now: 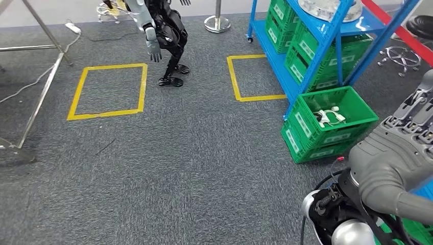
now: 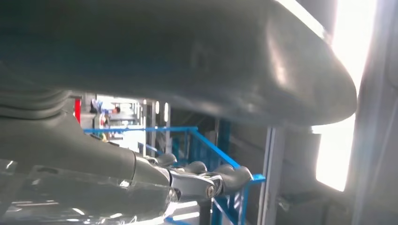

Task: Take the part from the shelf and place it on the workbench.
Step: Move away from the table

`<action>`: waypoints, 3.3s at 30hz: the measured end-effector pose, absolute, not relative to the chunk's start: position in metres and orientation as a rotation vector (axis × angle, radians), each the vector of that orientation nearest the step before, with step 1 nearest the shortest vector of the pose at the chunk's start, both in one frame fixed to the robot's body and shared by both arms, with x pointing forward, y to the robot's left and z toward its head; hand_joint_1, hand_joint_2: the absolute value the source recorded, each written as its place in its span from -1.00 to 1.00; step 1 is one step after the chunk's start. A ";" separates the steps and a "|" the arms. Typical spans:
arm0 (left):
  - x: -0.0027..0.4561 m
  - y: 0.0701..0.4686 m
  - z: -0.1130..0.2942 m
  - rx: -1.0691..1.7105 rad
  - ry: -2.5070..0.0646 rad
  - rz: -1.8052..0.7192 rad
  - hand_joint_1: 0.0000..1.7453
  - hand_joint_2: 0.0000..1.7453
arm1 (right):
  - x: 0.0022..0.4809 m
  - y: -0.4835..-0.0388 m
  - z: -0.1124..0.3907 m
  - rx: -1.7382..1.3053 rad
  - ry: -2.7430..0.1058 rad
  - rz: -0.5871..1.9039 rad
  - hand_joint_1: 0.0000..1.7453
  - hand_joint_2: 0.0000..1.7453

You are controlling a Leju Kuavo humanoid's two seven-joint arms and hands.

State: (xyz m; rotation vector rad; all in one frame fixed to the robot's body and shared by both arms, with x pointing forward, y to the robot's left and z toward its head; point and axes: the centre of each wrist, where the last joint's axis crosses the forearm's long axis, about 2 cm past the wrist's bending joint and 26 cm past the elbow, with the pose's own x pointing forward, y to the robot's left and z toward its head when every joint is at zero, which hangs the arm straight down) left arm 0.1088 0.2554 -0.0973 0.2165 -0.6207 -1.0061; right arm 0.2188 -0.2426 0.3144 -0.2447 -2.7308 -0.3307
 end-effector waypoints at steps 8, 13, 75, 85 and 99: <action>0.106 0.256 -0.098 0.193 -0.606 -1.036 -1.00 -1.00 | 0.220 -0.242 0.316 -0.262 -2.741 -0.320 -1.00 -1.00; 0.107 0.254 -0.098 0.183 -0.607 -1.054 -1.00 -1.00 | 0.221 -0.240 0.319 -0.273 -2.749 -0.306 -1.00 -1.00; 0.104 0.251 -0.098 0.151 -0.602 -1.138 -1.00 -1.00 | 0.227 -0.227 0.323 -0.201 -2.749 -0.259 -1.00 -1.00; 0.101 0.250 -0.099 0.144 -0.605 -1.154 -1.00 -1.00 | 0.228 -0.227 0.325 -0.208 -2.750 -0.250 -1.00 -1.00; 0.098 0.250 -0.100 0.138 -0.601 -1.168 -1.00 -1.00 | 0.230 -0.226 0.325 -0.197 -2.732 -0.236 -1.00 -1.00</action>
